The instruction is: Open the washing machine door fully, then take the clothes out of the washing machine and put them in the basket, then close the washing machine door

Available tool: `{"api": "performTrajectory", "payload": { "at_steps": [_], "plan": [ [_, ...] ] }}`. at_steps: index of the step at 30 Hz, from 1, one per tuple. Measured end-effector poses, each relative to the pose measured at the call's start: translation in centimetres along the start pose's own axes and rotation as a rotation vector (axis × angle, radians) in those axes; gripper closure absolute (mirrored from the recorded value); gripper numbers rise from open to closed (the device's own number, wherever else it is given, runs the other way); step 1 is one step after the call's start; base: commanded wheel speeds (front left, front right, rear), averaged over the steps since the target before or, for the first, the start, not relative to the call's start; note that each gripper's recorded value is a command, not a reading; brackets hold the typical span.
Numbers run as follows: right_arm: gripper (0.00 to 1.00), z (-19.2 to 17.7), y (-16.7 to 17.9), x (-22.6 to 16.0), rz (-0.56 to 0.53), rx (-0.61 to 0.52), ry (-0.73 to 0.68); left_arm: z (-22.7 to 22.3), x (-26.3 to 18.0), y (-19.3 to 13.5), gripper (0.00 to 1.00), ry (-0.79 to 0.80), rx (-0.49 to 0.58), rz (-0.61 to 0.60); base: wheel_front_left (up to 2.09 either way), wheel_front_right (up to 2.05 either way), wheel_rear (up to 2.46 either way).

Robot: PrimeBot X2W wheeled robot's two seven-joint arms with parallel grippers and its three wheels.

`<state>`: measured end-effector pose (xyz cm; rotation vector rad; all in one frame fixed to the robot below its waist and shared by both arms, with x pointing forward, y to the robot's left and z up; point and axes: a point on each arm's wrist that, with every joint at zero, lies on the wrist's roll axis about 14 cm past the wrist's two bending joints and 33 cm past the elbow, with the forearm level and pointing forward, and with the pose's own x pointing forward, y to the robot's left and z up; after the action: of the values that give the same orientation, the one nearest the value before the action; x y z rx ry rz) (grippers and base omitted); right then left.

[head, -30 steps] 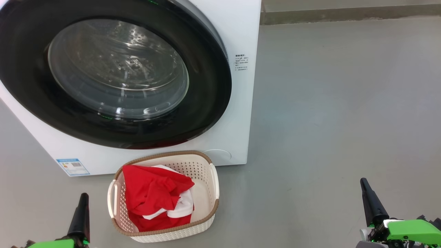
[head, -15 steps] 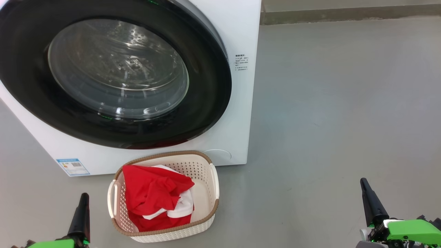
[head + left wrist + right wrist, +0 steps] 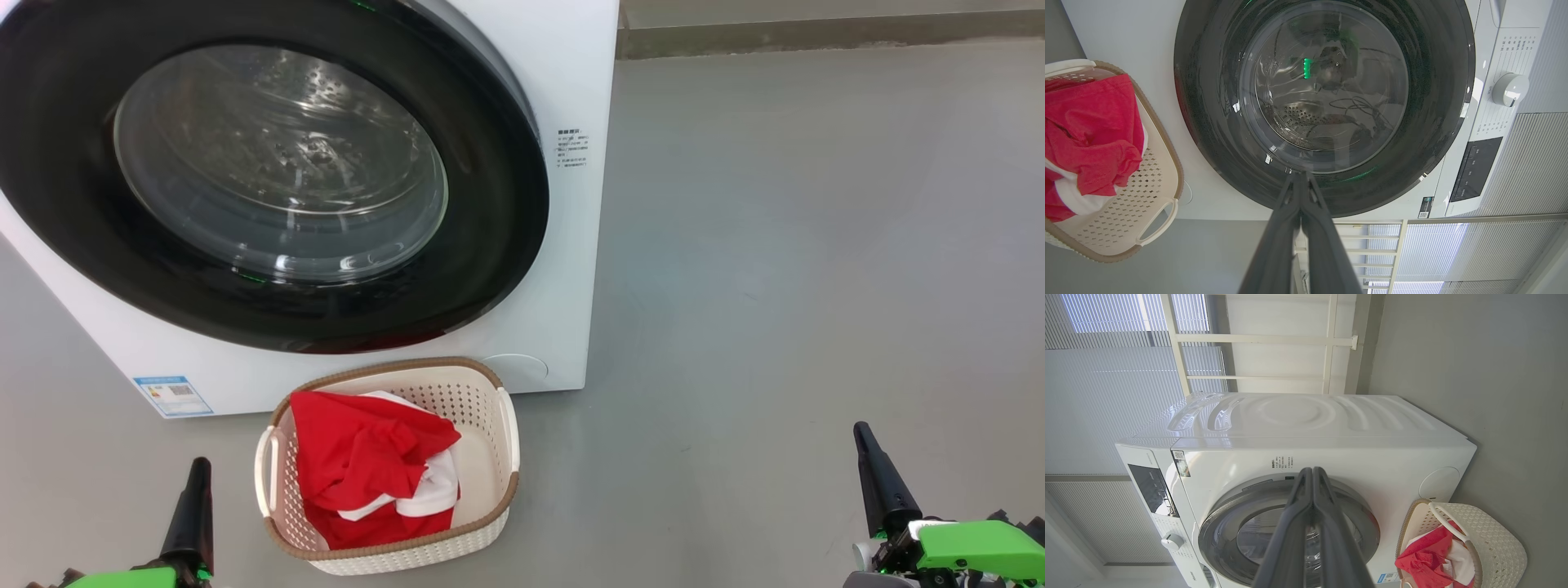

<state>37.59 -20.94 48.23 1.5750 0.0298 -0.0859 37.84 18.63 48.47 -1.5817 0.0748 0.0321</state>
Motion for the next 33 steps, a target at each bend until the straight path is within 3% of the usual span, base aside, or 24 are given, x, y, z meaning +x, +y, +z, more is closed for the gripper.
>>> {"api": "performTrajectory", "payload": {
  "at_steps": [33],
  "plan": [
    [1.00, -0.01, -0.01, 0.00, 0.000, 0.000, 0.000, 0.00, 0.00, 0.00, 1.00, 0.000, 0.000, 0.000, 0.00, 0.00, 0.00]
  ]
}}
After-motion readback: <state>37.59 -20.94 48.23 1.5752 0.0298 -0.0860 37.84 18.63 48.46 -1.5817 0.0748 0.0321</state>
